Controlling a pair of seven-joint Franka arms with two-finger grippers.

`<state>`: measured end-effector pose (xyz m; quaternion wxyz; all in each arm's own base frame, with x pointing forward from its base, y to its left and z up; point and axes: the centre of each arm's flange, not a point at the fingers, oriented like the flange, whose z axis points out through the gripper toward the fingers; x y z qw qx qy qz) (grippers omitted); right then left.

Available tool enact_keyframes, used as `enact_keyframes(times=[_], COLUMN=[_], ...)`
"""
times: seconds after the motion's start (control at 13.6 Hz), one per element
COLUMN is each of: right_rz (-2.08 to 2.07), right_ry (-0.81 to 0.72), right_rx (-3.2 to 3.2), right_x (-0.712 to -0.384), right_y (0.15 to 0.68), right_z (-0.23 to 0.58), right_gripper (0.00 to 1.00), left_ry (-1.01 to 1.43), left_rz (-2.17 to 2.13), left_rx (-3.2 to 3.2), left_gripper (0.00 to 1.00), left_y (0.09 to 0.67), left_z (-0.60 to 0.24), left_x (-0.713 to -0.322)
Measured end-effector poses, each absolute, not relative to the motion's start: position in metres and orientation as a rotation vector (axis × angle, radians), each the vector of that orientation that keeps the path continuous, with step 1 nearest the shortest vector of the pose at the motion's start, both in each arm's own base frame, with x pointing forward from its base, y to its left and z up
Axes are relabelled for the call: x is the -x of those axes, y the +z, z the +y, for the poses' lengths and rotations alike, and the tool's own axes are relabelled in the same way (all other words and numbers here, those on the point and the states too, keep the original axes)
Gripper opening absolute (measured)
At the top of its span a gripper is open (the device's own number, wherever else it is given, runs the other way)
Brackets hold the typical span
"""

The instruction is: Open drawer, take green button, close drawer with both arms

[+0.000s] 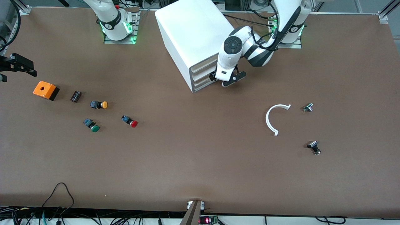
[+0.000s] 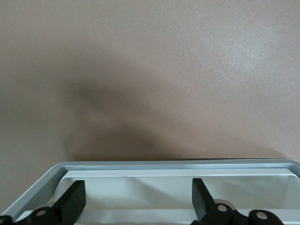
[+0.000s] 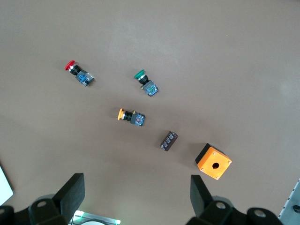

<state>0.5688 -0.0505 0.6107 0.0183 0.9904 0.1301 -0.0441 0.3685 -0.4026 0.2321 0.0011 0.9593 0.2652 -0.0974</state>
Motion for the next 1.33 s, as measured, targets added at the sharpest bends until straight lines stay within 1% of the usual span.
enact_keyframes(times=[0.15, 0.29, 0.44, 0.59, 0.74, 0.88, 1.33], right_rz=[0.485, 0.517, 0.522, 0.504, 0.473, 0.459, 0.433], right_ry=[-0.182, -0.175, -0.165, -0.139, -0.155, -0.177, -0.214], right_rx=[-3.100, -3.109, -3.107, -3.106, -3.113, -3.118, -3.127], right_x=[-0.565, -0.563, -0.558, -0.550, -0.540, -0.534, -0.529], right_y=[0.608, 0.611, 0.619, 0.632, 0.640, 0.643, 0.639], right_z=[-0.045, -0.044, -0.044, -0.049, -0.059, -0.063, -0.072], right_gripper=[1.00, 1.00, 1.00, 1.00, 1.00, 1.00, 1.00], left_ry=[-0.307, -0.303, -0.274, -0.217, -0.185, -0.170, -0.242], left_rz=[0.837, 0.858, 0.859, 0.796, 0.678, 0.519, 0.170], left_rx=[-3.010, -3.001, -2.977, -2.970, -3.000, -3.048, -3.129], left_gripper=[1.00, 1.00, 1.00, 1.00, 1.00, 1.00, 1.00], left_y=[0.232, 0.233, 0.241, 0.260, 0.287, 0.321, 0.455], left_z=[-0.402, -0.396, -0.371, -0.333, -0.293, -0.256, -0.122], left_x=[-0.369, -0.376, -0.405, -0.449, -0.486, -0.512, -0.568])
